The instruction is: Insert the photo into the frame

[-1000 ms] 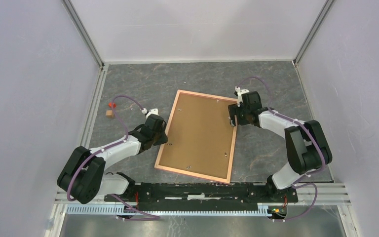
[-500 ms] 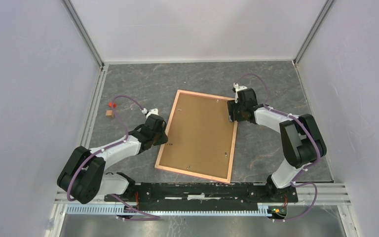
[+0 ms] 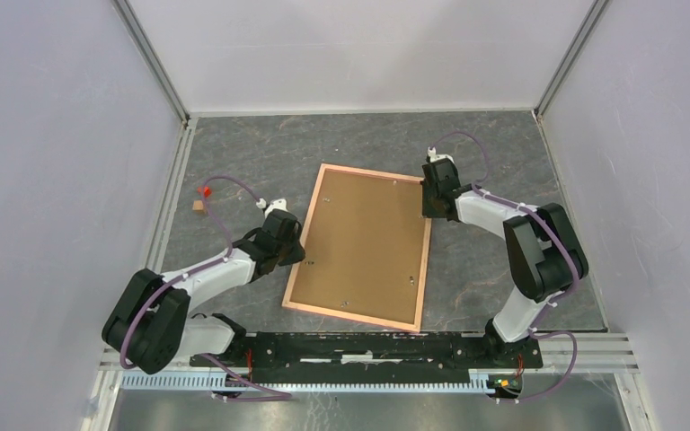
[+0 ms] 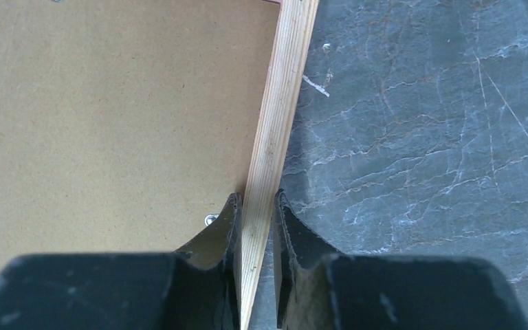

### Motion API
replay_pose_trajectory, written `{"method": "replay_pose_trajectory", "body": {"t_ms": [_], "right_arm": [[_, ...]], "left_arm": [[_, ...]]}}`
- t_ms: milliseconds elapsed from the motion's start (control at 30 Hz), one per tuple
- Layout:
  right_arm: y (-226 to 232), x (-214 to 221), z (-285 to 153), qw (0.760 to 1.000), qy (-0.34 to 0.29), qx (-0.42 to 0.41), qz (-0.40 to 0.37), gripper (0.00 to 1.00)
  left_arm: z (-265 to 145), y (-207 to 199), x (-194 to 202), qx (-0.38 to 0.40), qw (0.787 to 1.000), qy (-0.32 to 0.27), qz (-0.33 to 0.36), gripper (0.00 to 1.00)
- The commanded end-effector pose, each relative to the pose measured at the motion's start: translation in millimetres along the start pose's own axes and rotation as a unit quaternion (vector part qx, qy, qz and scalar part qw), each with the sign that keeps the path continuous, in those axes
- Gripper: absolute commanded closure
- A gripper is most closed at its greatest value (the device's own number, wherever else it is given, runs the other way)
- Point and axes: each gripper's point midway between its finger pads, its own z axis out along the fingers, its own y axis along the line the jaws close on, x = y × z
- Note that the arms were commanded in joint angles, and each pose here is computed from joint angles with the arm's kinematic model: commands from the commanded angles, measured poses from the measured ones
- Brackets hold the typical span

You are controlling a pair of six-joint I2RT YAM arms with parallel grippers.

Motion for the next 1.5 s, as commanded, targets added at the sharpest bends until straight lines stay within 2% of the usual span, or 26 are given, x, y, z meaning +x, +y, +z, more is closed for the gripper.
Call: {"method": "replay_pose_trajectory", "body": {"t_ms": [0, 267, 333, 400, 433, 500, 600, 667, 700, 833, 967, 1200, 1300, 1467], "right_arm": [[17, 25, 5, 0.999, 0.046, -0.012, 0.007, 0.84], [17, 4, -6, 0.999, 0.030, -0.005, -0.021, 0.86], [16, -3, -7, 0.998, 0.026, 0.005, -0.052, 0.86], [13, -13, -10, 0.997, 0.021, 0.014, -0.075, 0.81], [12, -19, -12, 0.997, 0.016, 0.016, -0.077, 0.76], [13, -34, -21, 0.997, 0.000, 0.018, -0.075, 0.50], [18, -47, -29, 0.998, -0.017, 0.007, -0.062, 0.30], [23, -46, -28, 0.999, -0.018, -0.006, -0.041, 0.19], [24, -45, -25, 1.000, -0.019, -0.012, -0.023, 0.17], [7, -30, -17, 0.995, -0.013, 0.033, 0.089, 0.18], [16, -22, -11, 0.983, -0.034, 0.012, 0.179, 0.20], [3, 3, 2, 0.970, 0.039, 0.099, 0.221, 0.31], [-1, 9, 2, 0.966, 0.026, 0.102, 0.237, 0.37], [-15, 10, -6, 0.959, 0.009, 0.135, 0.248, 0.40]], "left_arm": [[-3, 5, 18, -0.001, 0.999, 0.025, -0.034, 0.98], [-3, 3, 23, 0.007, 0.998, 0.027, -0.059, 0.98], [-3, 7, 25, -0.002, 0.996, 0.023, -0.083, 0.98], [-3, 6, 25, -0.004, 0.993, 0.019, -0.116, 0.98], [-4, 6, 25, -0.004, 0.992, 0.017, -0.124, 0.98], [-5, 7, 23, -0.004, 0.991, 0.012, -0.131, 0.98], [-6, 8, 22, -0.003, 0.991, 0.004, -0.135, 0.98], [-7, 7, 21, 0.002, 0.991, 0.001, -0.137, 0.98], [-7, 7, 22, 0.002, 0.991, 0.001, -0.136, 0.98], [-8, 7, 22, 0.003, 0.991, 0.002, -0.134, 0.98], [-8, 9, 24, 0.002, 0.990, 0.001, -0.138, 0.98], [-7, 7, 23, 0.007, 0.991, 0.000, -0.133, 0.98], [-6, 7, 23, 0.009, 0.991, -0.003, -0.132, 0.98], [-7, 6, 22, 0.012, 0.991, -0.005, -0.131, 0.98]]}}
